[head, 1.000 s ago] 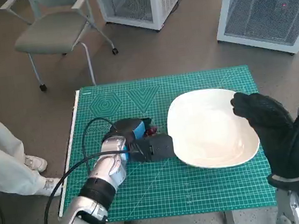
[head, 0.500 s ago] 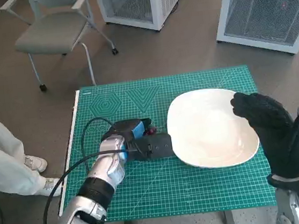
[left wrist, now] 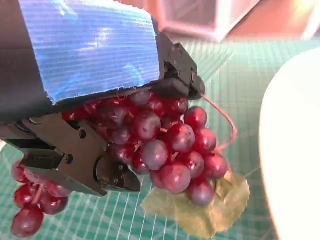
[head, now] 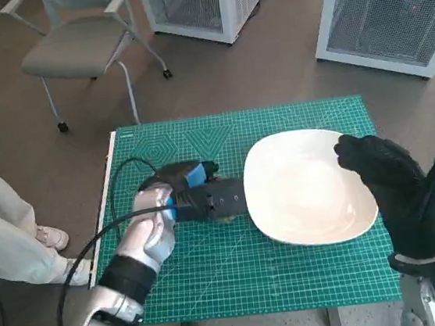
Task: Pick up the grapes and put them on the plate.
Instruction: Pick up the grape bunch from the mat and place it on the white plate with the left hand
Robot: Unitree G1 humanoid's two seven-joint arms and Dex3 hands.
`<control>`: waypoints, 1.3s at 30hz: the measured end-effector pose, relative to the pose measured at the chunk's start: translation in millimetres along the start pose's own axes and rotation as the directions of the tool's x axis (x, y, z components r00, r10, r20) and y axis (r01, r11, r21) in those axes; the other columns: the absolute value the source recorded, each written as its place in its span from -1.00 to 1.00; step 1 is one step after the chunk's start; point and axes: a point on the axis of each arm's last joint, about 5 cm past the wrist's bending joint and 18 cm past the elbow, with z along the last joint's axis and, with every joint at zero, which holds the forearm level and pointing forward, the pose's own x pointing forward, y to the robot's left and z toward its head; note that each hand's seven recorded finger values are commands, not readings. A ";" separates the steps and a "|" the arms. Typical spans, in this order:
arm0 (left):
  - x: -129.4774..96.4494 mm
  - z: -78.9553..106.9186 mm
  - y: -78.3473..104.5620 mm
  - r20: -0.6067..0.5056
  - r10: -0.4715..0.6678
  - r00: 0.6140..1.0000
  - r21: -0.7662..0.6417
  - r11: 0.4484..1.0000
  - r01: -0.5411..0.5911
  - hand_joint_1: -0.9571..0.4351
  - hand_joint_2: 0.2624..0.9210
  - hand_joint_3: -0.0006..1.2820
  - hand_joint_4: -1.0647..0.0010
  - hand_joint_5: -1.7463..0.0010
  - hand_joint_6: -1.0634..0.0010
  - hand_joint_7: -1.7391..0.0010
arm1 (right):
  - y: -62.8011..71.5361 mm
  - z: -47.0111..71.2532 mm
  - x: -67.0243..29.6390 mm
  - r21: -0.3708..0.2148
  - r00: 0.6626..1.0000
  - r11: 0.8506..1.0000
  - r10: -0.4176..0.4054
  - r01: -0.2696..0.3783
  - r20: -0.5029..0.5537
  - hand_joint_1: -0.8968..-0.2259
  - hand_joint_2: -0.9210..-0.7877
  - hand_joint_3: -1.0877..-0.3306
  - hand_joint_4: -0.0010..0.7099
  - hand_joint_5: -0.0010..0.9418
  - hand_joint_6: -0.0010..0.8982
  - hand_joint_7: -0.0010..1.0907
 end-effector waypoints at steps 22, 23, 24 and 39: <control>-73.6 -2.4 46.5 0.226 0.291 0.930 -0.055 0.957 -0.285 0.38 0.68 -0.67 -0.27 -0.58 -0.54 0.11 | 0.1 0.3 2.3 -0.003 1.000 1.000 0.003 -0.003 0.005 0.35 -1.00 0.15 0.12 0.43 -0.66 0.79; -74.9 -2.4 47.0 0.228 0.295 0.928 -0.058 0.955 -0.290 0.38 0.68 -0.67 -0.26 -0.58 -0.55 0.12 | 0.1 0.4 2.5 -0.003 1.000 1.000 0.003 -0.003 0.006 0.35 -1.00 0.15 0.12 0.43 -0.66 0.79; -76.0 -2.3 47.3 0.230 0.299 0.926 -0.060 0.954 -0.293 0.38 0.69 -0.67 -0.26 -0.56 -0.53 0.08 | 0.2 0.4 2.6 -0.003 1.000 1.000 0.004 -0.004 0.006 0.35 -1.00 0.15 0.12 0.43 -0.66 0.79; -67.4 5.2 42.6 0.235 0.243 0.941 -0.079 0.970 -0.231 0.38 0.88 -0.91 -0.45 -0.36 -0.41 -0.07 | -0.3 0.2 2.4 -0.005 1.000 1.000 0.002 -0.002 0.007 0.34 -1.00 0.15 0.13 0.42 -0.66 0.78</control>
